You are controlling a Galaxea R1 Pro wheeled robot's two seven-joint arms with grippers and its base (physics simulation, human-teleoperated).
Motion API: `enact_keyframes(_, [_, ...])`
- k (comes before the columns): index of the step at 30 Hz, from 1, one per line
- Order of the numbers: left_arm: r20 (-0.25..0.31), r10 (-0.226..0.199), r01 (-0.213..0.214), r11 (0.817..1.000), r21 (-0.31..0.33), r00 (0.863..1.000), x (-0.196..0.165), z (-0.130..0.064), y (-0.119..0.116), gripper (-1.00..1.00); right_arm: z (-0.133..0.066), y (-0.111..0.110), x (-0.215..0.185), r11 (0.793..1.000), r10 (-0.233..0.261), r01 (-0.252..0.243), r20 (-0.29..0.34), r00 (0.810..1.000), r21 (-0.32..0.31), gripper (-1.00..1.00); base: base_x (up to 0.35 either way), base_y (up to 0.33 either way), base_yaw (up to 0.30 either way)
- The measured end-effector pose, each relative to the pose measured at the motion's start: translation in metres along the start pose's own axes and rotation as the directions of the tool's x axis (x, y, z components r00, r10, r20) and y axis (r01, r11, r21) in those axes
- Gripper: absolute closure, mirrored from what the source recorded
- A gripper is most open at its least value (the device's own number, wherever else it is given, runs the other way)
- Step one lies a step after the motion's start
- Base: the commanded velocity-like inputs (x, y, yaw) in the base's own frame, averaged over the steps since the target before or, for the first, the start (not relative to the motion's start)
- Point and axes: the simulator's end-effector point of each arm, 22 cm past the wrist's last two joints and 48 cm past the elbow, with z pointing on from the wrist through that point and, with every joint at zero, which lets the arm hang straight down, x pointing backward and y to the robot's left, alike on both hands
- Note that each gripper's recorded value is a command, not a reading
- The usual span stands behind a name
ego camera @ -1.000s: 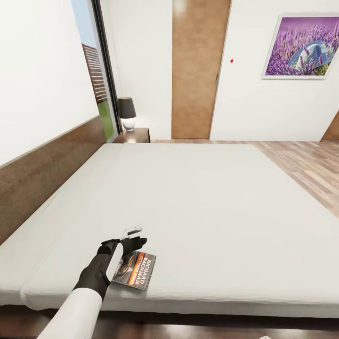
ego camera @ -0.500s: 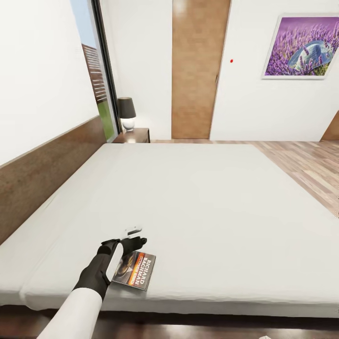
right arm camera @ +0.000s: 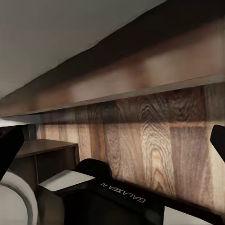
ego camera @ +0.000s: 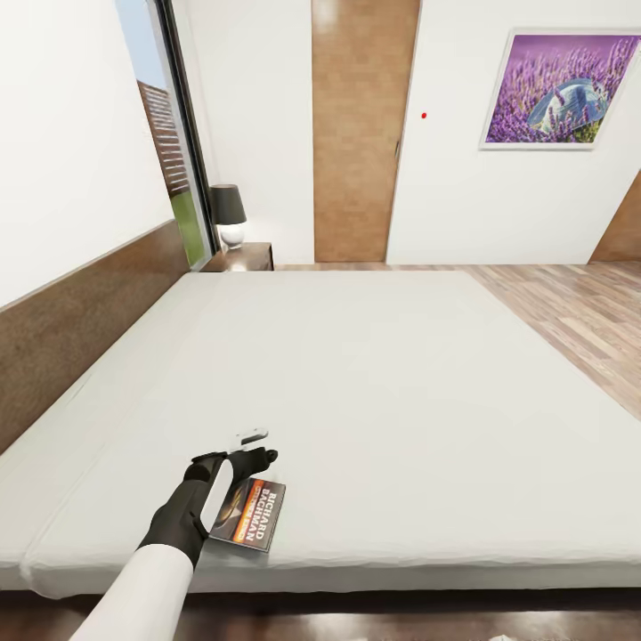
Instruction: In the bedroom, move the book from the bed onto either nightstand, and place the two sandals side by side next to the bed.
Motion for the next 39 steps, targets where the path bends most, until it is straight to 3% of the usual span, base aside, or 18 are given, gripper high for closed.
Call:
enact_keyframes(9, [0.000,0.000,0.000,1.000,0.000,1.000,0.000,0.000,0.000,-1.00,0.000,0.000,0.000,1.000,0.000,0.000,0.000,1.000,0.000,-1.00,0.000,0.000,-0.151])
enact_keyframes(24, [-0.006,0.004,-0.004,1.000,0.009,1.000,0.003,0.001,-0.004,-1.00,0.000,0.000,0.000,1.000,0.000,0.000,0.000,1.000,0.002,-1.00,0.000,0.000,-0.005])
enact_keyframes(39, [-0.029,0.001,0.002,0.996,0.090,1.000,0.013,0.003,-0.026,-1.00,0.000,-0.001,0.000,1.000,0.000,0.000,0.000,1.000,0.002,-1.00,0.000,0.000,0.000])
